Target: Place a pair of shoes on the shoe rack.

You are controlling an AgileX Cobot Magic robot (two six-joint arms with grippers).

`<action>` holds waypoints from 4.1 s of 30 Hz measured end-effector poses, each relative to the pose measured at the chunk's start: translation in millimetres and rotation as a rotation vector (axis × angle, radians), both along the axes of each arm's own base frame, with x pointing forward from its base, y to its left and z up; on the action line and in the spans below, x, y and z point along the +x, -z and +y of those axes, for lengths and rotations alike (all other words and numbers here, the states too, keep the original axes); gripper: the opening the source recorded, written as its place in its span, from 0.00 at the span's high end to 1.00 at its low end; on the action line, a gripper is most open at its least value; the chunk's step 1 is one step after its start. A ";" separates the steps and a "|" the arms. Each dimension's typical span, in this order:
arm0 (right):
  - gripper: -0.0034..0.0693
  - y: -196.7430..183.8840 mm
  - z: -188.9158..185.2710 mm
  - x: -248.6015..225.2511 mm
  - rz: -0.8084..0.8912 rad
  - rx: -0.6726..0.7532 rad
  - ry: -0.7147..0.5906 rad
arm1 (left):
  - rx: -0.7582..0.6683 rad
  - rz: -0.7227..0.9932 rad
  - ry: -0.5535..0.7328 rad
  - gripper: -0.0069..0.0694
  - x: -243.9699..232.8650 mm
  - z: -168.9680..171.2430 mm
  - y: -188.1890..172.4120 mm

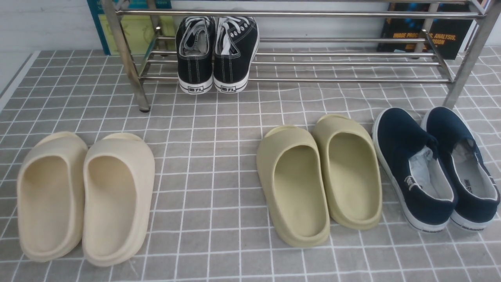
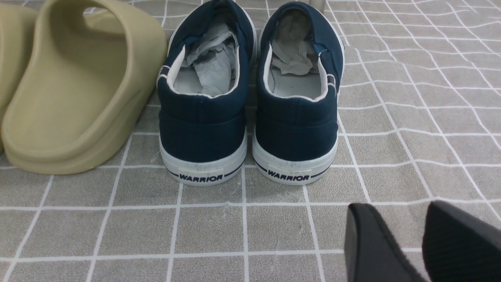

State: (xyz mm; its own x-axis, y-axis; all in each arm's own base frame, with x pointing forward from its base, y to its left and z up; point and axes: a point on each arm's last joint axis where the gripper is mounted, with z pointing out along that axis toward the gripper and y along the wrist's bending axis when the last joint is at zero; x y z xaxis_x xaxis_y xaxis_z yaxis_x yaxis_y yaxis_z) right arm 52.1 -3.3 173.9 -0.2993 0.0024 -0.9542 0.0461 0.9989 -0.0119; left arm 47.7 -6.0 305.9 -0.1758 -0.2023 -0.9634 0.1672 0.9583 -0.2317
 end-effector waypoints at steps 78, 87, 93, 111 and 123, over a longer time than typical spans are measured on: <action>0.62 0.0 0.0 0.0 0.000 0.001 0.000 | -0.025 0.185 -0.222 0.93 4.7 6.1 136.8; 0.62 0.0 0.0 0.0 0.000 0.001 0.000 | -0.025 0.185 -0.222 0.93 4.7 6.1 136.8; 0.62 0.0 0.0 0.0 0.000 0.000 0.000 | -0.025 0.185 -0.222 0.93 4.7 6.1 136.8; 0.62 0.0 0.0 0.0 0.000 0.000 0.000 | -0.025 0.185 -0.222 0.91 4.7 6.1 136.8; 0.62 0.0 0.0 0.0 0.000 0.000 0.000 | -0.025 0.185 -0.222 0.91 4.7 6.1 136.8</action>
State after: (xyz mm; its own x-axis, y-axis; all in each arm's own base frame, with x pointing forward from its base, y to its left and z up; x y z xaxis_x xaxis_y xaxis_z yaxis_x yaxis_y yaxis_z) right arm 52.1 -3.3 173.9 -0.2993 0.0022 -0.9542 0.0460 0.9989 -0.0122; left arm 52.4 0.2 169.1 -0.2968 -0.2791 -0.9132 -0.0933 0.9602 -0.2632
